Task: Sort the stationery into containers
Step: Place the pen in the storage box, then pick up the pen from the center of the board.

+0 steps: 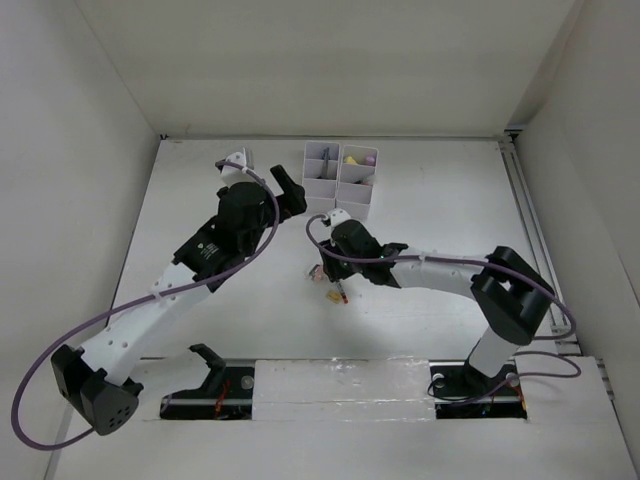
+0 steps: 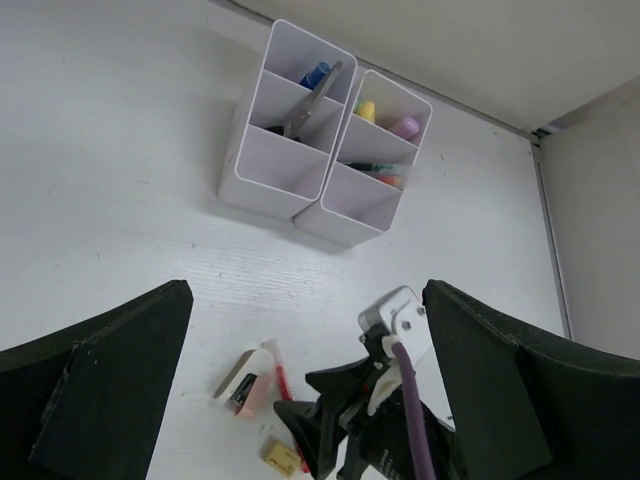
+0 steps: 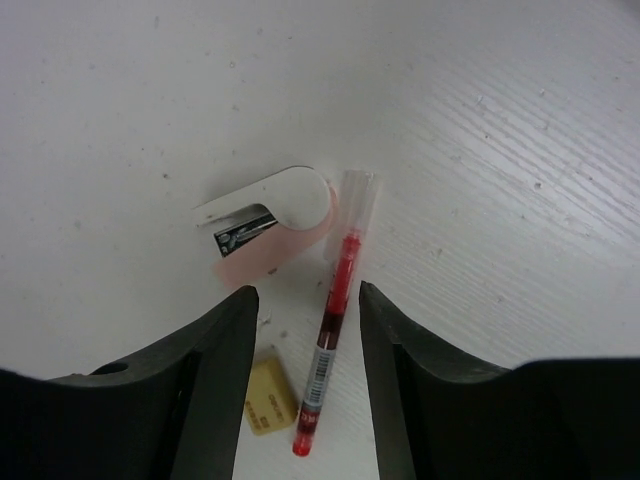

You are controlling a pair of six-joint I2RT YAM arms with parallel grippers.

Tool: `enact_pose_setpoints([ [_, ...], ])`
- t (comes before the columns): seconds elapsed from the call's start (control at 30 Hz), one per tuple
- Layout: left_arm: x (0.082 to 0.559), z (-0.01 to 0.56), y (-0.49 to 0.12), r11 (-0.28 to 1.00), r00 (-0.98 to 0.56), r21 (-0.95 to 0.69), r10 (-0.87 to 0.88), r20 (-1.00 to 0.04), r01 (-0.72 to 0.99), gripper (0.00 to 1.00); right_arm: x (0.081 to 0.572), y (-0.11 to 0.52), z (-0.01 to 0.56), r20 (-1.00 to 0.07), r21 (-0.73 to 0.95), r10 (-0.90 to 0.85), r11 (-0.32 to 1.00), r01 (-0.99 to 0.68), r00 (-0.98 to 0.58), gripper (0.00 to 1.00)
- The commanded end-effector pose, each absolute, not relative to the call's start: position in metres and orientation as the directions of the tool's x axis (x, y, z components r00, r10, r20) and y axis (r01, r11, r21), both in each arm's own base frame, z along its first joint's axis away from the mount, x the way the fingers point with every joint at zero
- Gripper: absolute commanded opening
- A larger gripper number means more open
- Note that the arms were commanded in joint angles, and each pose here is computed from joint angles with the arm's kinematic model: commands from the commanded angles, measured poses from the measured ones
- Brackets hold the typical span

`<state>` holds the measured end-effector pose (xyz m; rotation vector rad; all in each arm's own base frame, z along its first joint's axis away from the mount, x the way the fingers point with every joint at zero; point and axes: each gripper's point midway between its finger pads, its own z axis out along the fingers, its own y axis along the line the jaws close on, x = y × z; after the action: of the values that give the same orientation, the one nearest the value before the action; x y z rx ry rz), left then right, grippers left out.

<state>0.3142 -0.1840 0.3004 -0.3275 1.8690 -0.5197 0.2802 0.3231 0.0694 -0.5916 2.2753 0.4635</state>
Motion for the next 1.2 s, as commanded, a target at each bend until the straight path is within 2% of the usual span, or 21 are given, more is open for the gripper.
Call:
enact_pose_setpoints([
  [0.0, 0.299, 0.309, -0.173, 0.847, -0.334, -0.530, -0.490, -0.805, 0.034, 1.00, 0.292, 0.341, 0.077, -0.751, 0.124, -0.261, 0.847, -0.517, -0.607, 0.51],
  [0.23, 0.294, 0.299, -0.163, 0.854, -0.332, -0.520, -0.487, -0.808, 0.011, 1.00, 0.287, 0.330, 0.054, -0.709, 0.066, -0.280, 0.888, -0.455, -0.647, 0.46],
  [0.9, 0.291, 0.297, -0.169, 0.848, -0.353, -0.528, -0.479, -0.804, 0.051, 1.00, 0.268, 0.299, 0.012, -0.622, 0.018, -0.292, 0.922, -0.386, -0.727, 0.42],
  [1.0, 0.293, 0.291, -0.173, 0.848, -0.372, -0.527, -0.475, -0.797, 0.046, 1.00, 0.262, 0.298, 0.004, -0.607, 0.013, -0.300, 0.922, -0.387, -0.735, 0.32],
  [1.17, 0.293, 0.289, -0.176, 0.842, -0.378, -0.537, -0.482, -0.791, 0.049, 1.00, 0.261, 0.292, 0.001, -0.602, 0.007, -0.277, 0.936, -0.353, -0.748, 0.10],
])
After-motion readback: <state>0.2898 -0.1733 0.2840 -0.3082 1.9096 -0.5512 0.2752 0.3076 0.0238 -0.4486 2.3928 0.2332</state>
